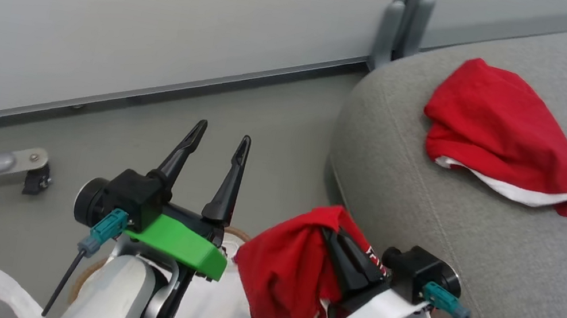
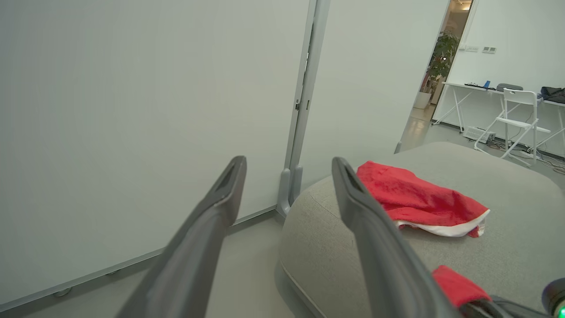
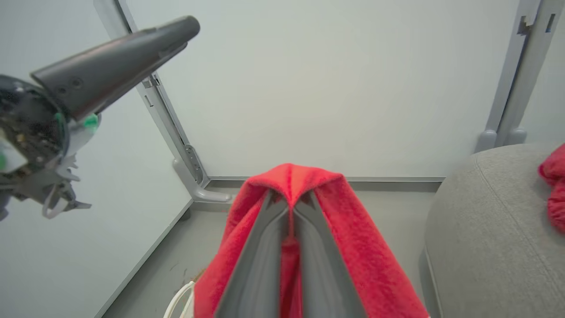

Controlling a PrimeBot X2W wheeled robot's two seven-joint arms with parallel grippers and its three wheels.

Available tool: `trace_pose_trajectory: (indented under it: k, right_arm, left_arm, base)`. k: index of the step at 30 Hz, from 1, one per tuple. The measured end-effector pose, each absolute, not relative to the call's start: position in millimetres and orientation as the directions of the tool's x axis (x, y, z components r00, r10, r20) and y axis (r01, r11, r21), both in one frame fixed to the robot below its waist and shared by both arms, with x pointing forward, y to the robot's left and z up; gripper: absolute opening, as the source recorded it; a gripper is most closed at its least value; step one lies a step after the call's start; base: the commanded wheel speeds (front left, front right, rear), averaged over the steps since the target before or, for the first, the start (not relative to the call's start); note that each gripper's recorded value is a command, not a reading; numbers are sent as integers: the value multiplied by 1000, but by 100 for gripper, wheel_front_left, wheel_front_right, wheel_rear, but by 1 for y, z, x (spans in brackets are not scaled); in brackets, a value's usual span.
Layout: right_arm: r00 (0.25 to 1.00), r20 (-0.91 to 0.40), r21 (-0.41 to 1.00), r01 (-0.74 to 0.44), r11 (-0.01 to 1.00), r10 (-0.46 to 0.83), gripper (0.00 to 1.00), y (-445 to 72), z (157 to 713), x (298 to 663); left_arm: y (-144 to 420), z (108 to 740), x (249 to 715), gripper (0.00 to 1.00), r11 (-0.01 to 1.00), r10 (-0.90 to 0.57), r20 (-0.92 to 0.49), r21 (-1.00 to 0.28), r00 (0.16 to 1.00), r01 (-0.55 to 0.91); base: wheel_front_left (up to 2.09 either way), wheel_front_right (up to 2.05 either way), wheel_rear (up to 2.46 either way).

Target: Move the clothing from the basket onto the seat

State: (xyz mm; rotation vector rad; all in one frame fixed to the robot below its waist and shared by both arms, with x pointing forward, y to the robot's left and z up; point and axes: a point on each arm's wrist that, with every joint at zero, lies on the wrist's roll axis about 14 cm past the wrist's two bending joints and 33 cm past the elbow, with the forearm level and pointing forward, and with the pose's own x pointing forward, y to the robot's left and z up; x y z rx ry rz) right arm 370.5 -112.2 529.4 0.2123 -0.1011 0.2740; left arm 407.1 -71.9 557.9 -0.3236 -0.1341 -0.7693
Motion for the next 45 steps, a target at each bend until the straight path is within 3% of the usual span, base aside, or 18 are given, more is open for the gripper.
trace_pose_trajectory:
  k: [11, 19, 23, 27, 35, 41, 45]
  right_arm:
    - [983, 151, 218, 68, 974, -103, 0, -223, 536, 334]
    - [954, 188, 160, 206, 965, -235, 0, -268, 552, 324]
    - [932, 272, 64, 231, 971, -239, 0, -283, 584, 335]
    - [899, 393, -118, 256, 960, -191, 0, -307, 640, 350]
    - [834, 552, -498, 343, 796, -14, 0, -342, 769, 379]
    - [820, 573, -610, 415, 675, 14, 0, -361, 826, 410]
    - [843, 534, -615, 440, 654, -65, 0, -388, 822, 433]
  left_arm:
    - [-145, 528, 377, 100, 485, -819, 177, -292, 545, 824]
    - [-180, 514, 363, 100, 377, -883, 159, -318, 441, 870]
    - [-182, 507, 364, 100, 367, -891, 147, -326, 430, 871]
    - [-181, 496, 365, 100, 361, -898, 127, -333, 421, 871]
    - [-175, 473, 374, 100, 365, -902, 96, -353, 422, 861]
    - [-170, 459, 388, 100, 379, -895, 87, -368, 437, 849]
    - [-167, 450, 395, 100, 385, -892, 80, -381, 445, 840]
  base:
    - [0, 0, 0]
    - [3, 3, 3]
    - [11, 11, 11]
    - [4, 4, 4]
    - [0, 0, 0]
    - [0, 0, 0]
    - [0, 0, 0]
